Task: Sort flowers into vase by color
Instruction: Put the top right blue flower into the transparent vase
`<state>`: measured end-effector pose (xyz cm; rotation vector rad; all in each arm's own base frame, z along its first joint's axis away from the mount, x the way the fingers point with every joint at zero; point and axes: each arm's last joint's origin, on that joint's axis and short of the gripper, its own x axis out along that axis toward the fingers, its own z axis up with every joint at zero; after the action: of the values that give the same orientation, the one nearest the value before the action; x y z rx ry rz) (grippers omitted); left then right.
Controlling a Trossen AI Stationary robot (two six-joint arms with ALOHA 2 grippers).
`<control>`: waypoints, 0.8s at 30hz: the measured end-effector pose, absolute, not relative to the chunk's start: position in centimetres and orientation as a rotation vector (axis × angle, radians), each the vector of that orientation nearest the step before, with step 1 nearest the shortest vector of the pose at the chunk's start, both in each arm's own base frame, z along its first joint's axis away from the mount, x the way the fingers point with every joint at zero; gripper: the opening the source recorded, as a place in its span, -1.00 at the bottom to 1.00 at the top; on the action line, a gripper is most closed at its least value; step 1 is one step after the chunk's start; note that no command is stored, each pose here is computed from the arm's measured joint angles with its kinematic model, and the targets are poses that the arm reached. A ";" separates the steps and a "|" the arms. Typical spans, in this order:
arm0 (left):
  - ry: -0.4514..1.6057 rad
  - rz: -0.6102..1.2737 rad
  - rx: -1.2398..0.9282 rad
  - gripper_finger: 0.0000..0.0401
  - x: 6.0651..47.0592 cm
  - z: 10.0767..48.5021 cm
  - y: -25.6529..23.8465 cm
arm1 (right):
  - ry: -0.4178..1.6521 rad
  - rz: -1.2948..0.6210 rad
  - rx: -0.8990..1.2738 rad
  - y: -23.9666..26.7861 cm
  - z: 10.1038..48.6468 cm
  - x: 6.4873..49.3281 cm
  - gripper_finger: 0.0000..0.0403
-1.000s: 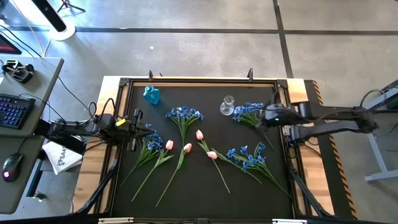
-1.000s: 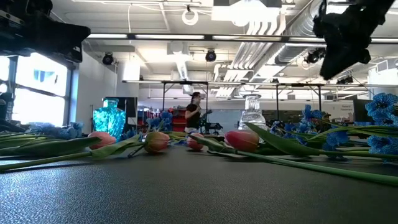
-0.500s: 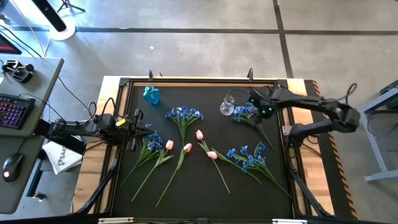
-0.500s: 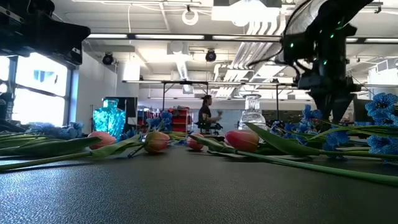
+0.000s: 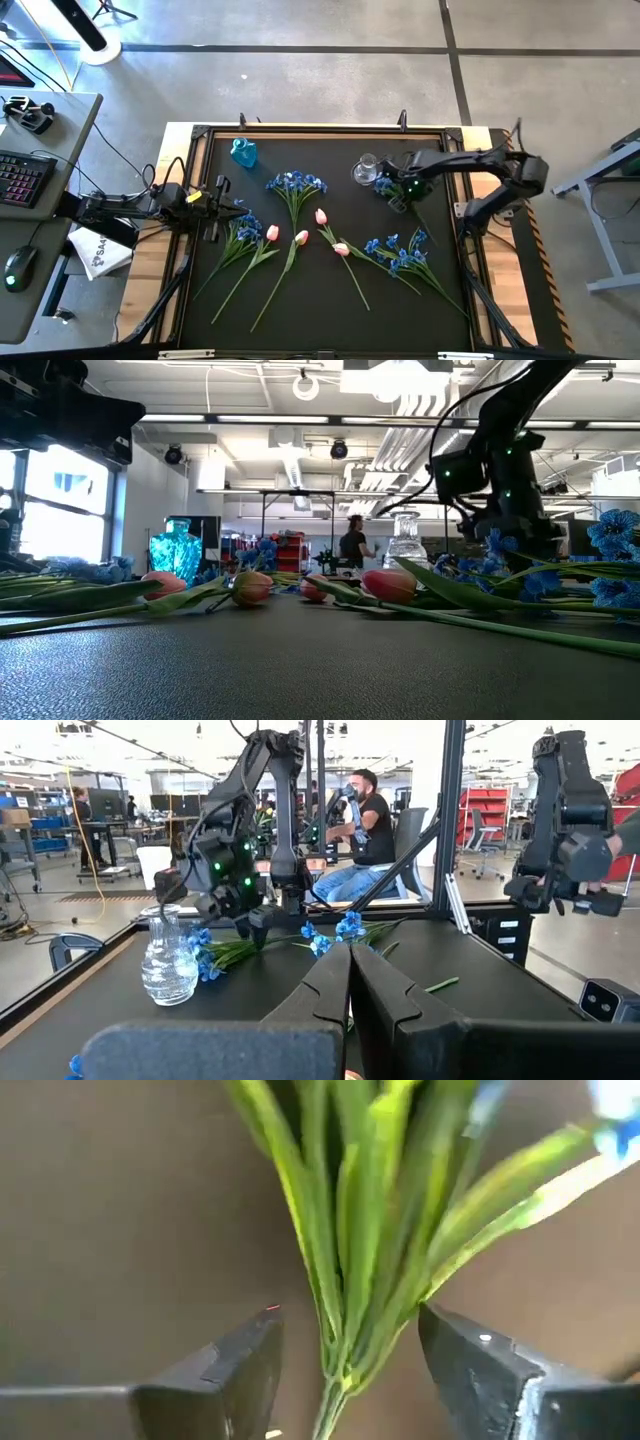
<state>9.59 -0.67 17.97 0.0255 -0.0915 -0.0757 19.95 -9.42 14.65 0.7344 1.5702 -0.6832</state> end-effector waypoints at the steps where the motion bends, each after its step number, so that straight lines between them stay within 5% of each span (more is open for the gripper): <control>1: -0.092 -0.076 0.025 -1.00 9.6 18.0 -0.7 | 1.578 -0.682 0.732 -9.4 14.3 20.1 0.06; 6: -0.092 -0.076 0.025 -1.00 9.6 18.0 -0.7 | 1.599 -0.673 0.745 -9.6 13.4 20.6 -0.24; 13: -0.091 -0.077 0.005 -1.00 9.6 18.0 -0.7 | 1.550 -0.721 0.758 -9.6 14.1 20.2 -0.91; 24: -0.090 -0.077 -0.001 -1.00 9.6 18.0 -0.7 | 1.297 -0.922 0.809 -8.3 20.2 16.9 -0.97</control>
<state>9.59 -0.66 17.97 -0.0007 -0.0904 -0.0766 16.89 -8.32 20.21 0.8085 1.2966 -0.9218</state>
